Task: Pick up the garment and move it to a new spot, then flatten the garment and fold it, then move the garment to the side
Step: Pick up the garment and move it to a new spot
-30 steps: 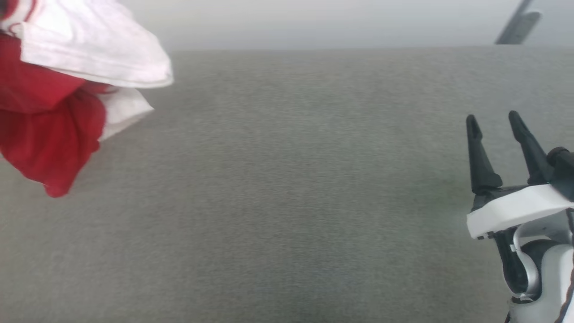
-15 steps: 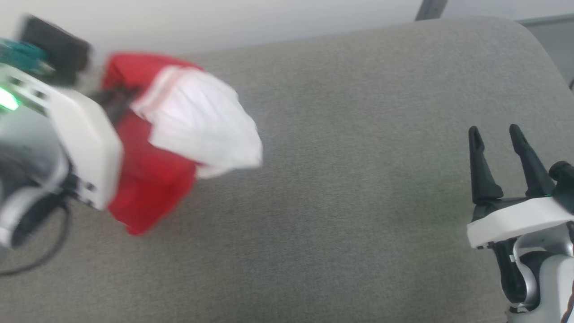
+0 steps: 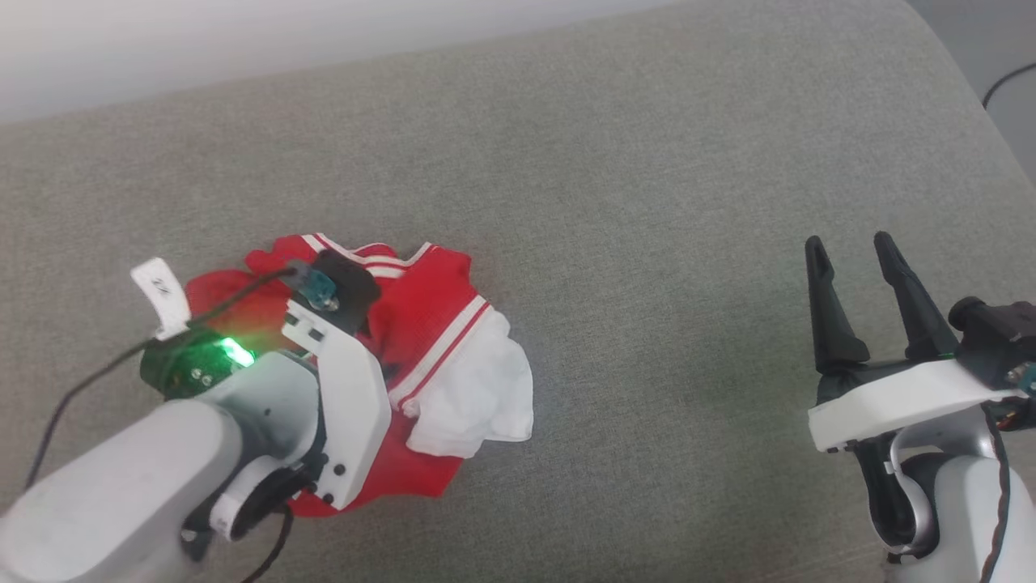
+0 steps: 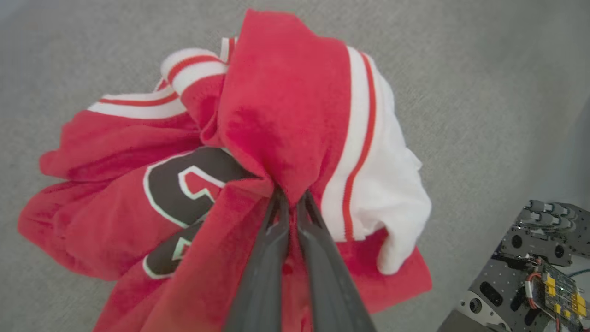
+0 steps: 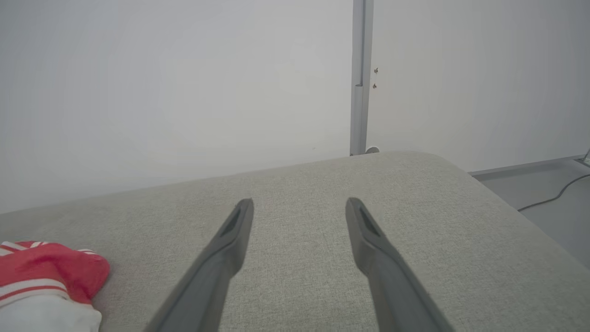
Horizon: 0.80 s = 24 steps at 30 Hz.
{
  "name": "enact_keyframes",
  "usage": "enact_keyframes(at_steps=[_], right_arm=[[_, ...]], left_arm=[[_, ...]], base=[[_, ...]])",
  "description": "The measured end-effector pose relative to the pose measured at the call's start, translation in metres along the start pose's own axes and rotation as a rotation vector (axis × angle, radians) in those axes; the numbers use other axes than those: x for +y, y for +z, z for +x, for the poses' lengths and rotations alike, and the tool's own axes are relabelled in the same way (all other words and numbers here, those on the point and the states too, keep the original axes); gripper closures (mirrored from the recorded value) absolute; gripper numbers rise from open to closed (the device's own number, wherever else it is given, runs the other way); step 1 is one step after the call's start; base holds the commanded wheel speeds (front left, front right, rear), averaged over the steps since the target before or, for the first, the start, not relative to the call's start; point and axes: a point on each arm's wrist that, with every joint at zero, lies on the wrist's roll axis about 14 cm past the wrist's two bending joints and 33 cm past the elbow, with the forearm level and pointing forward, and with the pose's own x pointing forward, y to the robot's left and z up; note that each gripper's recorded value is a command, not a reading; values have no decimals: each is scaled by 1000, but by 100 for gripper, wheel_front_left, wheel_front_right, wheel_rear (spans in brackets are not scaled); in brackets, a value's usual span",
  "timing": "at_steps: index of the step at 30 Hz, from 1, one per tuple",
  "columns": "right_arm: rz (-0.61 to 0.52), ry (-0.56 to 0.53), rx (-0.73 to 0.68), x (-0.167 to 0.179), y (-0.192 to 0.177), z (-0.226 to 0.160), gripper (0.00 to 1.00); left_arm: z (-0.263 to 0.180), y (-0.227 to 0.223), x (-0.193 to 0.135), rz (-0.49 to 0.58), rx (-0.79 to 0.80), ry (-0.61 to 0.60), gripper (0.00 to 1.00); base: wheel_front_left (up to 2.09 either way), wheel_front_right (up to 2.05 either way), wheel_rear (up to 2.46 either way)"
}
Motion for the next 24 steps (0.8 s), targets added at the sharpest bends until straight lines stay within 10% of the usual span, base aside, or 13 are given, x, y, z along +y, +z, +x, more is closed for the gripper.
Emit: enact_keyframes(at_steps=[12,14,15,24], right_arm=[[7,21,10,7,-8,10,0],[5,28,8,10,-7,11,0],[5,32,5,11,-6,11,0],[8,75,-20,26,5,9,0]], left_arm=[[38,-47,2,-15,125,-12,100],[36,-44,1,-17,107,-11,18],[34,-41,1,-21,94,-13,0],[-9,6,16,-24,-142,50,0]], base=[[0,0,0],[0,0,0],[0,0,0],[0,0,0]])
